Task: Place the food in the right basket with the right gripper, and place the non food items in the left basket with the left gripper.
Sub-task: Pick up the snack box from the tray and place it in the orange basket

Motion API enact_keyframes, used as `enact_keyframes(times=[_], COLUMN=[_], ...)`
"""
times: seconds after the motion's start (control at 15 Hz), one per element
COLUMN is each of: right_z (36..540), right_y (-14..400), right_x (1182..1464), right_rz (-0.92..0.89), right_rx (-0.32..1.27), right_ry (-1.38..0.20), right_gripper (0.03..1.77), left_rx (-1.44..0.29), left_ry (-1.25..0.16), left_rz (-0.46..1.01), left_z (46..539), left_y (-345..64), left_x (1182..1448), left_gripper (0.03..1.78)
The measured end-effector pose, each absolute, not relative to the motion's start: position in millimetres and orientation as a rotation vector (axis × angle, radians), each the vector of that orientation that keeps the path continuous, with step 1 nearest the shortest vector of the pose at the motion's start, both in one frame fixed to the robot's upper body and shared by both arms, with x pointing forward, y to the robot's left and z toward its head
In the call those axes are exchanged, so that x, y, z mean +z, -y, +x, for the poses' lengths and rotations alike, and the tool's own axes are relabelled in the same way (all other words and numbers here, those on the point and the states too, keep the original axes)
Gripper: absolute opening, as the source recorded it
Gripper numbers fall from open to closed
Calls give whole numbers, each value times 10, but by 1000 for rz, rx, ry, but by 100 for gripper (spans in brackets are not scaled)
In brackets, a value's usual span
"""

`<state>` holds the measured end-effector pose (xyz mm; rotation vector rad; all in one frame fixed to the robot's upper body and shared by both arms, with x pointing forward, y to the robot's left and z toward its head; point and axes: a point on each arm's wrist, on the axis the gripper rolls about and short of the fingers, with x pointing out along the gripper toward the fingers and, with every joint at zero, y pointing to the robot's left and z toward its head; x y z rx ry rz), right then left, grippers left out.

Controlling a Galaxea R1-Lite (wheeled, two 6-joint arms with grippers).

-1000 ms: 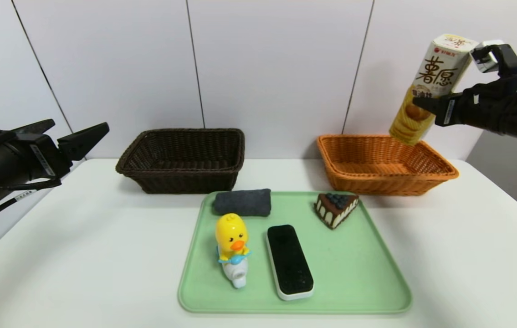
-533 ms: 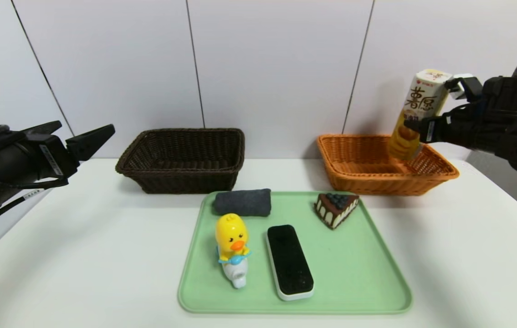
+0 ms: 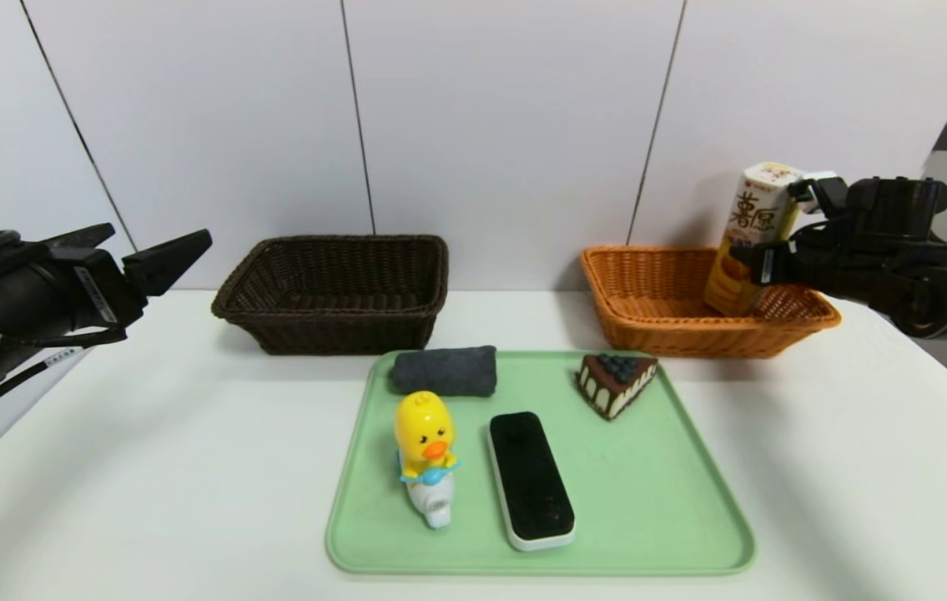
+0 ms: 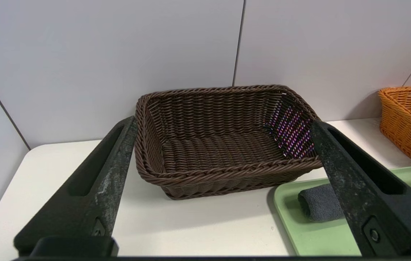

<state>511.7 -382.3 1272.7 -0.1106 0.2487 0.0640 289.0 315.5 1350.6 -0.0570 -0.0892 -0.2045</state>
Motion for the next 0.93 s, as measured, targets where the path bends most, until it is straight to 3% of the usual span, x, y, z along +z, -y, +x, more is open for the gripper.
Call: enact_keyframes(times=[0.13,0.53,0.93], right_z=[5119,5116,4944], right_y=[3816,3822,3805], right_x=[12708,12718,12806], right_rz=[-108,-107,-111], right_rx=[66,65,72], right_ry=[-258,-251,-263], right_gripper=[89,133,153], left_rx=[-204,-203,-203], left_ry=[89,89,89], left_rz=[-57,-56,-58], left_z=[2891,2891,2890], left_y=[-3155,-3155,-3156], left_x=[13505,13505,13506], left_gripper=[169,169,169])
